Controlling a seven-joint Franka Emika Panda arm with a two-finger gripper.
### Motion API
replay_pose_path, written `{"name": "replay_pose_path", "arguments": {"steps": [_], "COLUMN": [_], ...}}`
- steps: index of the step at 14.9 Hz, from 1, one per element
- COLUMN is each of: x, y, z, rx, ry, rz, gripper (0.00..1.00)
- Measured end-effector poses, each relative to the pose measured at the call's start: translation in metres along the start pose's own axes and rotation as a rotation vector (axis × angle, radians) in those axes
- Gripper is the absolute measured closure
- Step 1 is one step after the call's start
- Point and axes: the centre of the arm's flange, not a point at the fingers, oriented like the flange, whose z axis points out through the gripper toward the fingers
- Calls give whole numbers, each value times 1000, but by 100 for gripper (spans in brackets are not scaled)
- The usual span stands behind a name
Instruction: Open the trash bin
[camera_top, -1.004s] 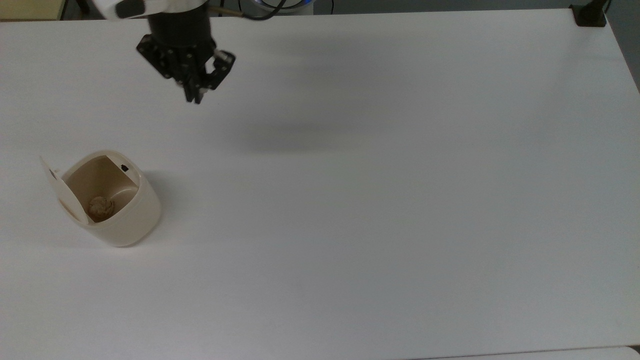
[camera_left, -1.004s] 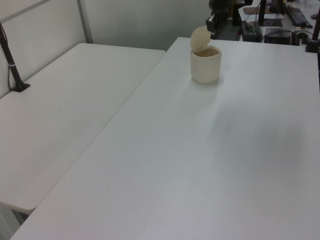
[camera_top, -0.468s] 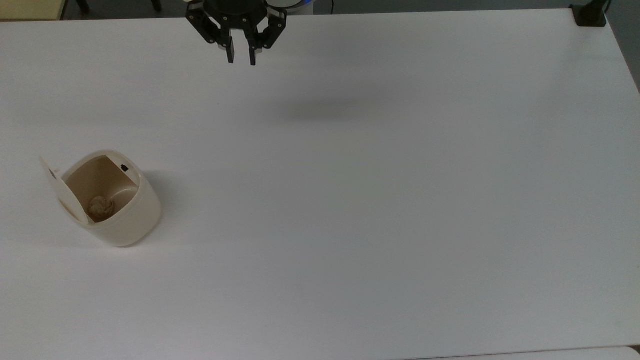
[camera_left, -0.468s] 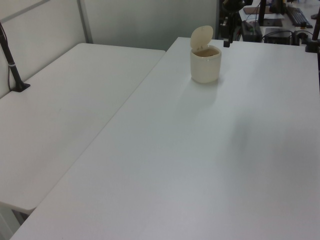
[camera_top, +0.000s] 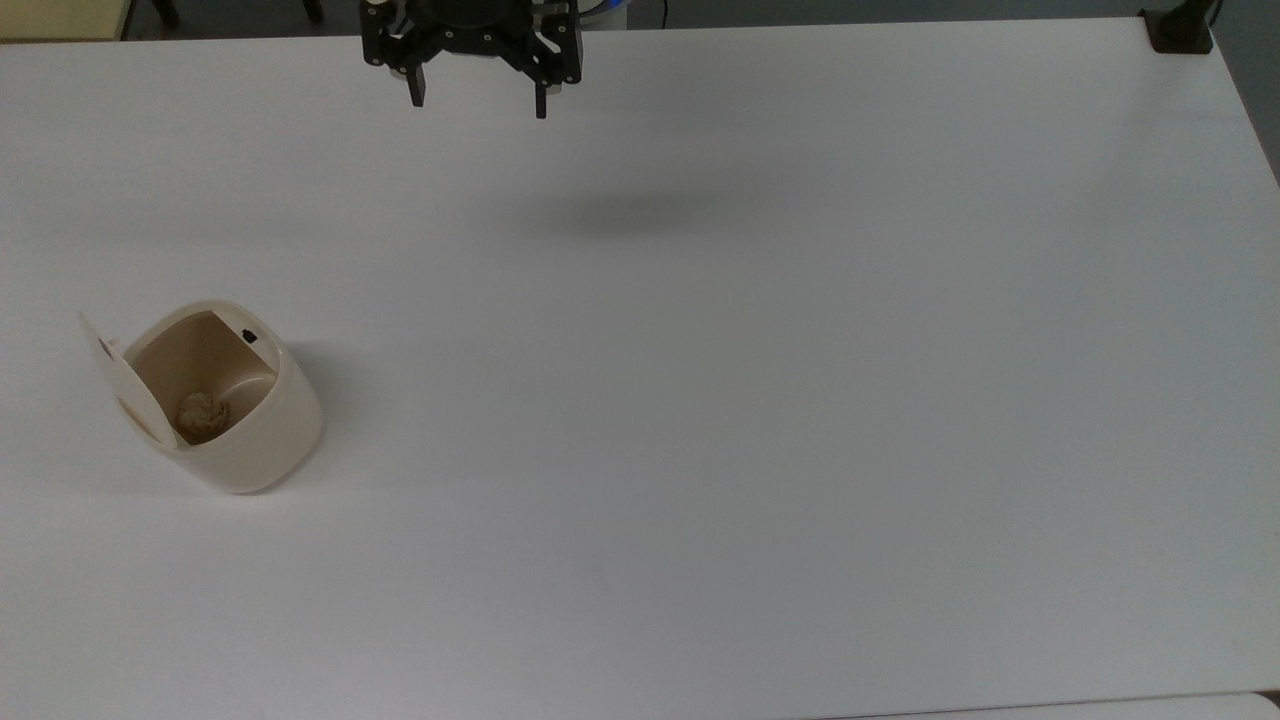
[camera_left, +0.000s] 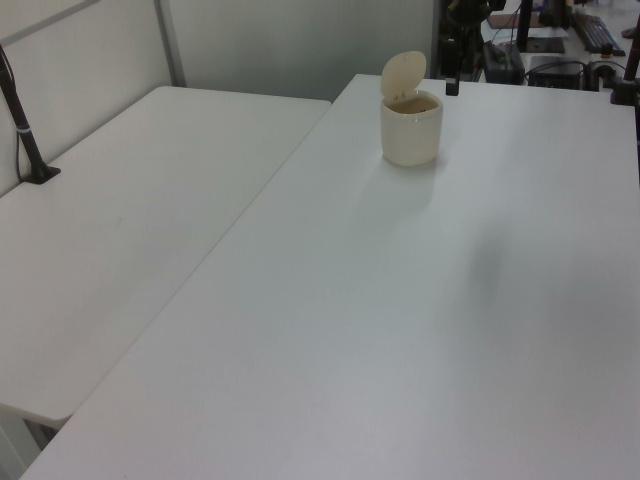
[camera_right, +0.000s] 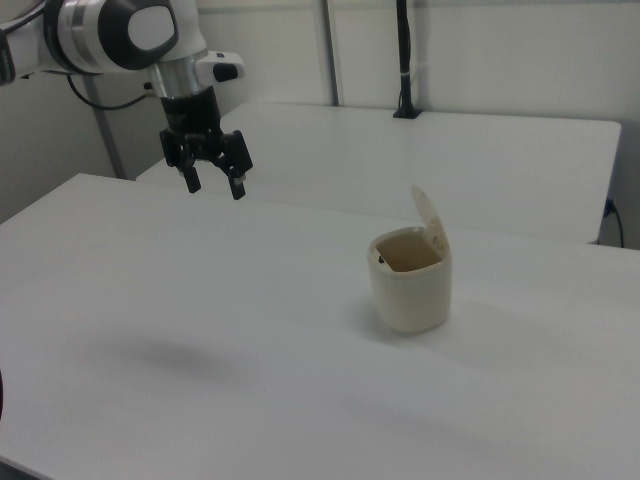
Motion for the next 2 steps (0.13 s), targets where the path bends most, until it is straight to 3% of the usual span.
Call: {"name": "replay_pose_path", "arguments": {"steps": [2], "x": [0], "y": [3], "z": [0], "rx": [-1], "ry": [0], "rz": [5], "gripper": [0]}}
